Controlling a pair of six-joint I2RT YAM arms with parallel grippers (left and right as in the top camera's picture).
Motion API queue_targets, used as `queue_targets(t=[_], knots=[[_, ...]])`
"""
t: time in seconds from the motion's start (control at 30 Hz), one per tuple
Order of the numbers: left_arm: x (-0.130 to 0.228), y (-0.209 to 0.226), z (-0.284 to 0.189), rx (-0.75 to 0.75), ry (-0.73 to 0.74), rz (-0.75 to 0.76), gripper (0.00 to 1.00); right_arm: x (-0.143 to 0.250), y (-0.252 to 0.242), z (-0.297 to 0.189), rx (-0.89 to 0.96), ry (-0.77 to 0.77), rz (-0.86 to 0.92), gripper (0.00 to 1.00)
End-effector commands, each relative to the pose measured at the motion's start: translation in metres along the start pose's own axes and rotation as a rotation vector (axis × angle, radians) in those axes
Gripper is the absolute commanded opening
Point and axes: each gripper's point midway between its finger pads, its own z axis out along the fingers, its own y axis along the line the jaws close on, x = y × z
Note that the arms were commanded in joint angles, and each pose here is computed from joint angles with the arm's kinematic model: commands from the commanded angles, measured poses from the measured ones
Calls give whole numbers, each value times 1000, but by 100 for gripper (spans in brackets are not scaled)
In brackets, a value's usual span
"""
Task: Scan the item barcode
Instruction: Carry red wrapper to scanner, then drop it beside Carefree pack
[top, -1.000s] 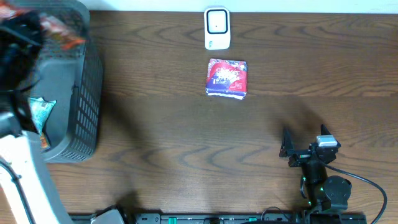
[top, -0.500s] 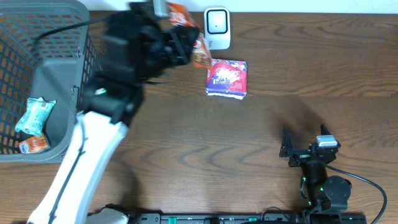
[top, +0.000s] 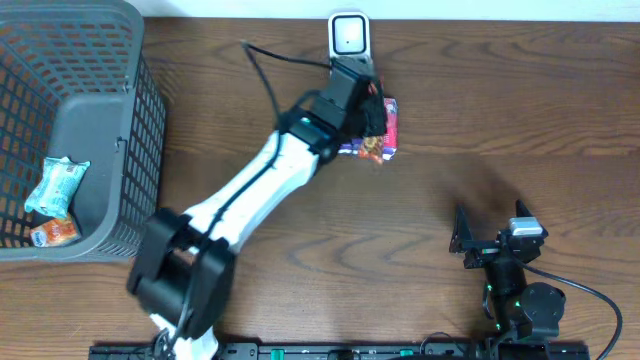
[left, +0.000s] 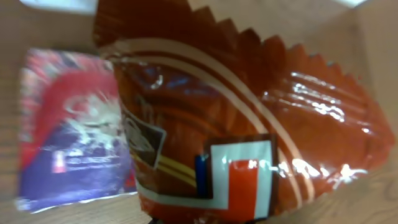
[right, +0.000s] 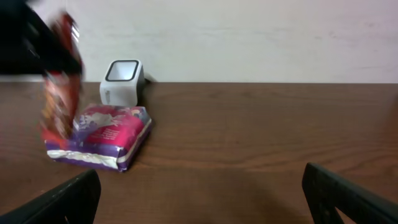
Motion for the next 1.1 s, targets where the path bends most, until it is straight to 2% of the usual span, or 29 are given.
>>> queue_targets(t=[0.0, 0.1, 0.17, 0.2, 0.27, 0.33, 0.4, 0.53, 0.7, 0.87, 1.07], knots=[[9, -10, 15, 9, 0, 38, 8, 0, -2, 0, 6, 0, 14, 99], [18, -22, 24, 35, 1, 59, 9, 0, -2, 0, 6, 0, 14, 99], [21, -29, 24, 47, 1, 70, 14, 0, -2, 0, 6, 0, 14, 99], [22, -31, 24, 51, 0, 73, 22, 0, -2, 0, 6, 0, 14, 99], [22, -31, 24, 52, 1, 73, 47, 0, -2, 0, 6, -1, 14, 99], [22, -30, 24, 48, 3, 80, 61, 0, -2, 0, 6, 0, 14, 99], [20, -27, 24, 45, -1, 83, 65, 0, -2, 0, 6, 0, 14, 99], [7, -19, 19, 36, -22, 65, 65, 0, -2, 0, 6, 0, 14, 99], [-36, -11, -17, 45, -120, 32, 65, 0, -2, 0, 6, -1, 14, 99], [-106, 6, -99, 55, -317, -8, 65, 0, -2, 0, 6, 0, 14, 99], [-167, 60, -216, -44, -551, 7, 65, 0, -2, 0, 6, 0, 14, 99]])
